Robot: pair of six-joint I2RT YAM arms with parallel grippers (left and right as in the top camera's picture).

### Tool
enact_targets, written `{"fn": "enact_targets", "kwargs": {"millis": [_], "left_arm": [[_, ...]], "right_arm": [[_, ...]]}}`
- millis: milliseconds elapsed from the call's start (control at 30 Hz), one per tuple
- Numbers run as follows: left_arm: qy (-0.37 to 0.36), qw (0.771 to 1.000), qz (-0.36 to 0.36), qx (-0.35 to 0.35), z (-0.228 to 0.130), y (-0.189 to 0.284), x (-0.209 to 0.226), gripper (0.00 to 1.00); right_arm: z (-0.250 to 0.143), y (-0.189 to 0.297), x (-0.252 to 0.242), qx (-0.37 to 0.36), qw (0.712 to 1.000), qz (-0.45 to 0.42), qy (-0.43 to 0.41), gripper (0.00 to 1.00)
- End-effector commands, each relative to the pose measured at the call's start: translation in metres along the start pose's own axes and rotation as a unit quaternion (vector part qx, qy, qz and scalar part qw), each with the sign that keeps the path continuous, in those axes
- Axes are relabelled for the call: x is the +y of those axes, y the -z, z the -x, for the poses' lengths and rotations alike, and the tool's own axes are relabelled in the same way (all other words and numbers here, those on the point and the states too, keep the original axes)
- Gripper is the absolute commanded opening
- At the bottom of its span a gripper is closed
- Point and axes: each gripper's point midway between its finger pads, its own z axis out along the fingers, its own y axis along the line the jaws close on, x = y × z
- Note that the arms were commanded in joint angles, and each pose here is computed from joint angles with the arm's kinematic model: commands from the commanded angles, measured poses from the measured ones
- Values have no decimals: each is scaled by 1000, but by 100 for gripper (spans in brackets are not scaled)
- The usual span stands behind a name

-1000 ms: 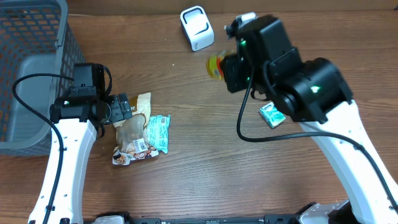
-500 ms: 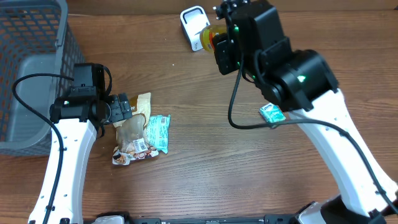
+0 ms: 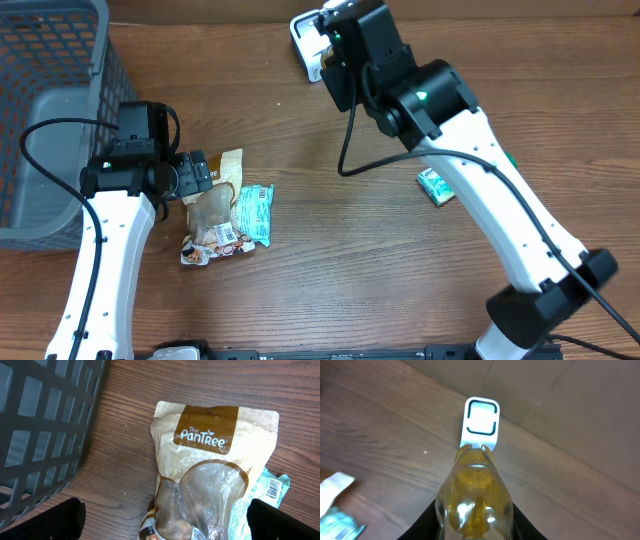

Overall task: Scan the item barcode
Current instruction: 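Carry the oil bottle with the right gripper to the white scanner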

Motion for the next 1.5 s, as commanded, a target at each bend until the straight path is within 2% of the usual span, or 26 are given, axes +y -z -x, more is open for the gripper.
{"fn": "enact_targets", "kwargs": {"millis": [0, 200, 567, 933, 1200, 1467], "left_arm": [[-8, 1000, -5, -8, 6, 5, -3, 100], [-8, 1000, -5, -8, 6, 5, -3, 99], [-8, 1000, -5, -8, 6, 5, -3, 99], [-8, 1000, -5, -8, 6, 5, -3, 99], [-8, 1000, -5, -8, 6, 5, -3, 99], [-8, 1000, -5, -8, 6, 5, -3, 100]], "right_arm": [[16, -3, -6, -24, 999, -23, 28, 4], [26, -28, -2, -43, 996, -32, 66, 4], [38, -86, -16, -65, 983, -129, 110, 4], [39, -142, -20, -67, 953, -219, 199, 4], [23, -177, -11, -59, 946, -251, 196, 4], [27, -189, -13, -92, 941, -285, 158, 4]]}}
